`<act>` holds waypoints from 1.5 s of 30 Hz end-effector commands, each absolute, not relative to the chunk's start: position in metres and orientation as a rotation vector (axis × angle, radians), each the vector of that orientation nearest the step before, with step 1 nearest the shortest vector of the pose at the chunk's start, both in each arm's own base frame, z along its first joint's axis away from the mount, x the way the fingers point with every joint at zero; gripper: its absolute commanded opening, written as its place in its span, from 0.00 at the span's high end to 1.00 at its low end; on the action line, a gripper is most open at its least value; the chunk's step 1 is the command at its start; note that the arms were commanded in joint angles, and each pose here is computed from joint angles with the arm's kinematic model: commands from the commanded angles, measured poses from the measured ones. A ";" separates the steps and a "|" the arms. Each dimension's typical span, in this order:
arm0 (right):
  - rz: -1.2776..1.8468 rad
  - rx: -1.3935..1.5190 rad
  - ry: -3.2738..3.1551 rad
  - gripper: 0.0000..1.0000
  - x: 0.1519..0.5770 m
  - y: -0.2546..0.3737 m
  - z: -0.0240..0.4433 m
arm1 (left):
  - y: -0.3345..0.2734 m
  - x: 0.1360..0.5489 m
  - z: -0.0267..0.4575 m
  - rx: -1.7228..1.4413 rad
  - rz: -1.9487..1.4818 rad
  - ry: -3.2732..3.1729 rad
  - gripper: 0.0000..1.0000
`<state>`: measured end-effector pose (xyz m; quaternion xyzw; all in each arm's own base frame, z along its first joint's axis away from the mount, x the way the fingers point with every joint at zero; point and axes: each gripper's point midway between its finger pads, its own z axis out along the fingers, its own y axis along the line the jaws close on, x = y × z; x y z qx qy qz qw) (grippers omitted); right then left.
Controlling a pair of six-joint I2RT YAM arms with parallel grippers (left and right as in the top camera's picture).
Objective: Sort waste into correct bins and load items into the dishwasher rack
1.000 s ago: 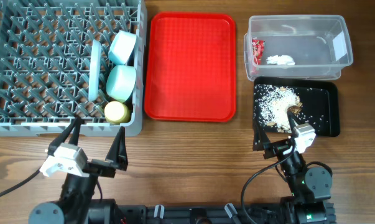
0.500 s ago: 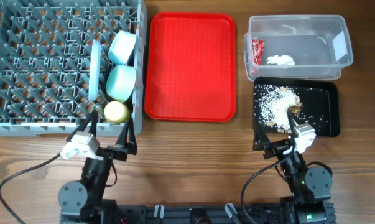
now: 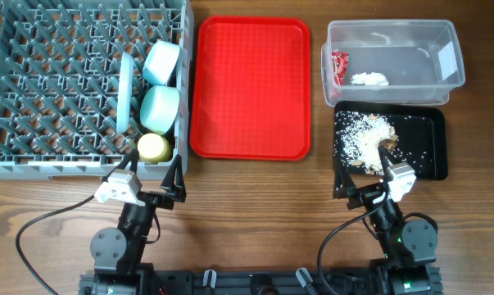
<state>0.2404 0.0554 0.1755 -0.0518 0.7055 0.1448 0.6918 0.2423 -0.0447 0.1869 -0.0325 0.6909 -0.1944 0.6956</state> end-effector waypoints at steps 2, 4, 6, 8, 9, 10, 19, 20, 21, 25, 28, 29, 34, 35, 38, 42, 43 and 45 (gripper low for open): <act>0.298 -0.106 1.566 0.00 0.241 0.051 0.177 | -0.044 0.242 0.167 -0.101 -0.433 1.617 0.00; 0.298 -0.106 1.566 0.00 0.241 0.051 0.177 | -0.044 0.242 0.159 -0.106 -0.432 1.651 0.00; 0.298 -0.105 1.566 0.00 0.241 0.051 0.177 | -0.044 0.242 0.158 -0.106 -0.431 1.653 0.00; 0.298 -0.106 1.566 0.00 0.241 0.051 0.177 | -0.044 0.242 0.158 -0.106 -0.432 1.653 0.00; 0.298 -0.105 1.566 0.00 0.241 0.051 0.177 | -0.044 0.242 0.158 -0.107 -0.431 1.653 0.00; 0.298 -0.106 1.566 0.00 0.241 0.051 0.177 | -0.044 0.242 0.158 -0.106 -0.432 1.653 0.00; 0.298 -0.105 1.566 0.00 0.241 0.051 0.177 | -0.044 0.242 0.158 -0.106 -0.431 1.653 0.00; 0.298 -0.106 1.566 0.00 0.241 0.051 0.177 | -0.044 0.242 0.158 -0.106 -0.432 1.653 0.00; 0.298 -0.105 1.566 0.00 0.241 0.051 0.177 | -0.044 0.242 0.158 -0.107 -0.431 1.653 0.00; 0.298 -0.106 1.566 0.00 0.241 0.051 0.177 | -0.044 0.242 0.158 -0.106 -0.432 1.653 0.00; 0.298 -0.105 1.566 0.00 0.241 0.051 0.177 | -0.044 0.242 0.158 -0.106 -0.432 1.653 0.00; 0.298 -0.106 1.566 0.00 0.241 0.051 0.177 | -0.044 0.242 0.158 -0.106 -0.432 1.653 0.00; 0.298 -0.106 1.566 0.00 0.241 0.051 0.177 | -0.044 0.242 0.158 -0.106 -0.432 1.653 0.00; 0.298 -0.106 1.566 0.00 0.241 0.051 0.177 | -0.044 0.242 0.158 -0.106 -0.431 1.653 0.00; 0.298 -0.106 1.566 0.00 0.241 0.051 0.177 | -0.044 0.242 0.158 -0.106 -0.432 1.653 0.00; 0.298 -0.105 1.566 0.00 0.241 0.051 0.177 | -0.044 0.242 0.158 -0.106 -0.432 1.653 0.00; 0.298 -0.106 1.566 0.00 0.241 0.051 0.177 | -0.044 0.242 0.158 -0.106 -0.431 1.653 0.00; 0.298 -0.106 1.566 0.00 0.241 0.051 0.177 | -0.044 0.242 0.158 -0.106 -0.431 1.653 0.00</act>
